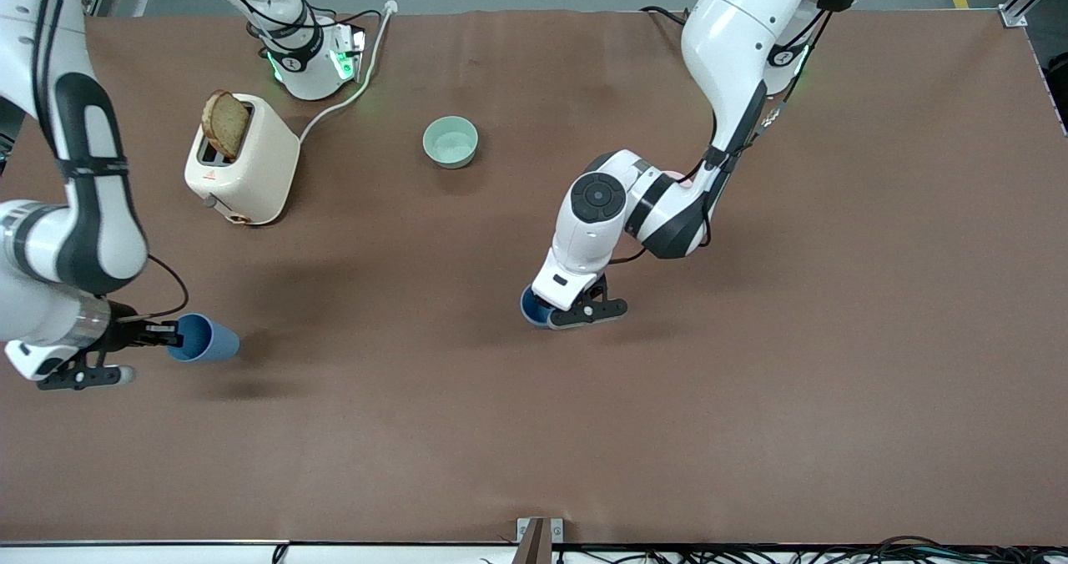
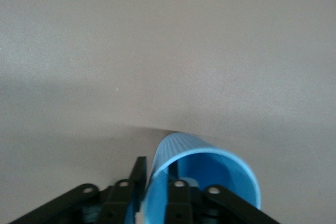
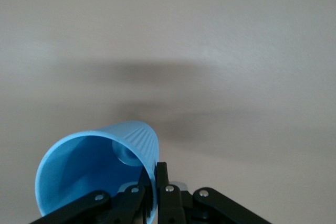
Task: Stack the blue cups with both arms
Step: 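Release the cup with the left gripper while the right gripper carries its cup, then lower the right cup into the center cup while the left gripper withdraws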
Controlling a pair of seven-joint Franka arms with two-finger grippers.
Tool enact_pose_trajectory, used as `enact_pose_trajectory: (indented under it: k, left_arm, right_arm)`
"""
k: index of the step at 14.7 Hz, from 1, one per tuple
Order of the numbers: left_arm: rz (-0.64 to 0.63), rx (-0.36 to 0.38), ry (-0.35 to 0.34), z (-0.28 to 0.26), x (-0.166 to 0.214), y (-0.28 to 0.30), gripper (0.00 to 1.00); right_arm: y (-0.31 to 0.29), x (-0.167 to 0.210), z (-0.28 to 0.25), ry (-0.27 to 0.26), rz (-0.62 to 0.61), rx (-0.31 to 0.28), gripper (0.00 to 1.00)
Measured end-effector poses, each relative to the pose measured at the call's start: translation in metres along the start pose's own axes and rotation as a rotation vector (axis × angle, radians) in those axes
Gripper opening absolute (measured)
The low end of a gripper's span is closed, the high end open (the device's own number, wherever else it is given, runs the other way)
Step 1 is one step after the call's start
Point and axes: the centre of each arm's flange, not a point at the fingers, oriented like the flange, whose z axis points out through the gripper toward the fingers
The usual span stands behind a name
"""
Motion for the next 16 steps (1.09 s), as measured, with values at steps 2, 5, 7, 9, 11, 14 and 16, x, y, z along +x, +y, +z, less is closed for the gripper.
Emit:
enact_pose_trajectory:
  k: [2, 5, 7, 9, 11, 14, 16]
  left_arm:
    - [-0.006, -0.012, 0.015, -0.009, 0.007, 0.001, 0.50]
    - [-0.041, -0.017, 0.043, -0.069, 0.039, -0.007, 0.77]
    - [-0.058, 0.006, 0.053, -0.144, 0.067, -0.032, 0.97]
    - [-0.042, 0.031, 0.061, -0.219, 0.097, -0.079, 1.00]
    - [-0.001, 0.062, 0.058, -0.279, 0.124, -0.139, 1.00]
    - [0.089, 0.096, 0.052, -0.342, 0.148, -0.222, 1.00]
    - [0.137, 0.120, 0.023, -0.373, 0.149, -0.262, 1.00]
  right_arm:
    - [-0.021, 0.004, -0.040, 0.036, 0.047, 0.037, 0.06]
    - [-0.093, 0.001, -0.080, 0.031, 0.136, 0.081, 0.06]
    - [-0.169, -0.005, -0.102, 0.024, 0.215, 0.120, 0.05]
    - [-0.261, -0.019, -0.116, 0.020, 0.282, 0.115, 0.05]
    - [-0.357, -0.042, -0.115, 0.040, 0.340, 0.060, 0.05]
    - [-0.494, -0.088, -0.094, 0.081, 0.440, 0.126, 0.05]
    - [-0.556, -0.110, -0.066, 0.088, 0.454, 0.192, 0.05]
